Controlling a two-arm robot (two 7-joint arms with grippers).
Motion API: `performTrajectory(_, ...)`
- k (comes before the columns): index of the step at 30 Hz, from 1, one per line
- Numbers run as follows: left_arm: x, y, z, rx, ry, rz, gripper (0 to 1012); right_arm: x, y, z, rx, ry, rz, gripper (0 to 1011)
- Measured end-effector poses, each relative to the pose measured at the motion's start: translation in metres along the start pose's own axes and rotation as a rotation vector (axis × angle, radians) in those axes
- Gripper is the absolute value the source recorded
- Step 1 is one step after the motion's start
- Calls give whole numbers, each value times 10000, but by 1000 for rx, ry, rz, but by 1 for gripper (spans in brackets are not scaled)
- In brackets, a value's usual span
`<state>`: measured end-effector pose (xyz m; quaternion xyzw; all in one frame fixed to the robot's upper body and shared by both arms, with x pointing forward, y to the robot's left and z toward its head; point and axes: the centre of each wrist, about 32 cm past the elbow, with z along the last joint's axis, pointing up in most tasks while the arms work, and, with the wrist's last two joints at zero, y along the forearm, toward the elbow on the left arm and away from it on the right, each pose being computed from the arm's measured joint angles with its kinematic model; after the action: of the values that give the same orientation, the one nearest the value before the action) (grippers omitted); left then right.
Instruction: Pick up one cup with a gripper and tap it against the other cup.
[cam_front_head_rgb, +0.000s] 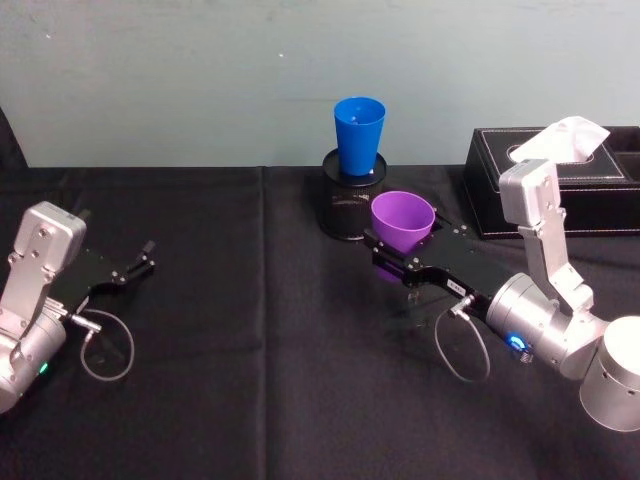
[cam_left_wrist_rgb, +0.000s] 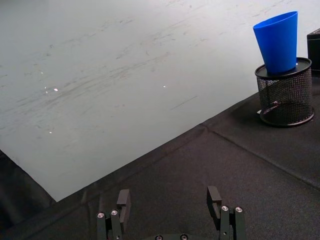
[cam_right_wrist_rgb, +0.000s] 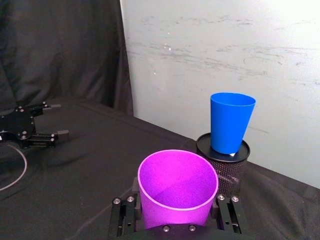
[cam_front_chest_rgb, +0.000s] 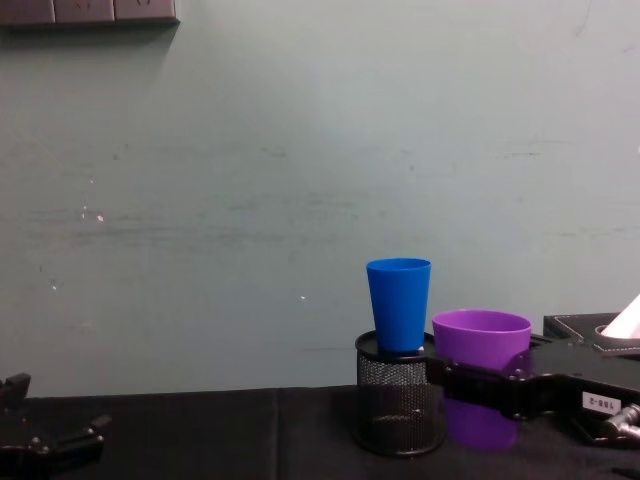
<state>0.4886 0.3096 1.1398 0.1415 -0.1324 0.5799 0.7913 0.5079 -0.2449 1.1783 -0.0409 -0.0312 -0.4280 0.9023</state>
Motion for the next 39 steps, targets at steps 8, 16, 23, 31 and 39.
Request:
performTrajectory(8,0,0,0,0,0,0,1000,0,0,0,0,0,0,736)
performTrajectory(16,0,0,0,0,0,0,1000,0,0,0,0,0,0,736)
performTrajectory(23,0,0,0,0,0,0,1000,0,0,0,0,0,0,736)
performTrajectory(31,0,0,0,0,0,0,1000,0,0,0,0,0,0,736)
performTrajectory(39,0,0,0,0,0,0,1000,0,0,0,0,0,0,736)
